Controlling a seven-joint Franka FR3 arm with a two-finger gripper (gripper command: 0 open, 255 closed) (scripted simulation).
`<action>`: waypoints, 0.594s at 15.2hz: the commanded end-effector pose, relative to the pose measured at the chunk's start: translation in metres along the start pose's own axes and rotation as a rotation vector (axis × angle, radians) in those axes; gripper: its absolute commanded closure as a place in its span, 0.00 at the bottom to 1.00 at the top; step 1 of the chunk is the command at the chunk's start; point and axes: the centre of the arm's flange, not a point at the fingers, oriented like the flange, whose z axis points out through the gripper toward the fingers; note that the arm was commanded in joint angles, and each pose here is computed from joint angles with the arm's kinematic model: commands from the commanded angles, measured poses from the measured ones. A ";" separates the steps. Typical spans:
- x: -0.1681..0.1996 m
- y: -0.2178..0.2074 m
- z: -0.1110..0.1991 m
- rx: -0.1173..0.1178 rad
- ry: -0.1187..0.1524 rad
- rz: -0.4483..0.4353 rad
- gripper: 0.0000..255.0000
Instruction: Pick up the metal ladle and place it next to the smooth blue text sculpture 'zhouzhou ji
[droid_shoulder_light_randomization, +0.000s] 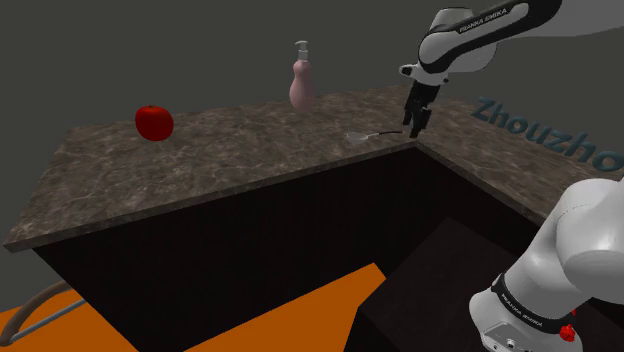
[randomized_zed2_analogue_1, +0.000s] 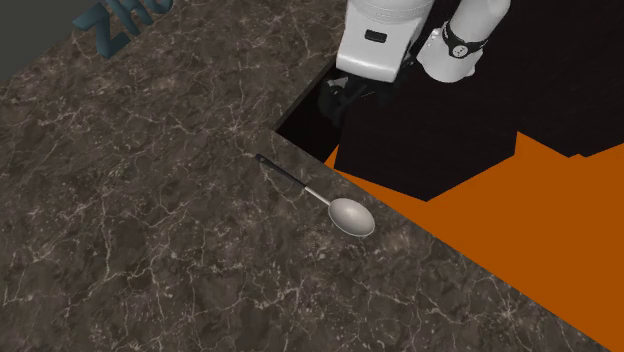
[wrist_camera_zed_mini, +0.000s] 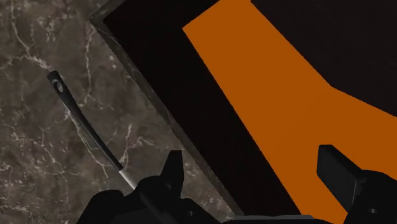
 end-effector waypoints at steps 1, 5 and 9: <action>0.006 0.025 0.011 -0.015 0.000 -0.099 0.00; 0.025 0.065 0.030 -0.041 0.003 -0.277 0.00; 0.052 0.102 0.049 -0.066 0.005 -0.455 0.00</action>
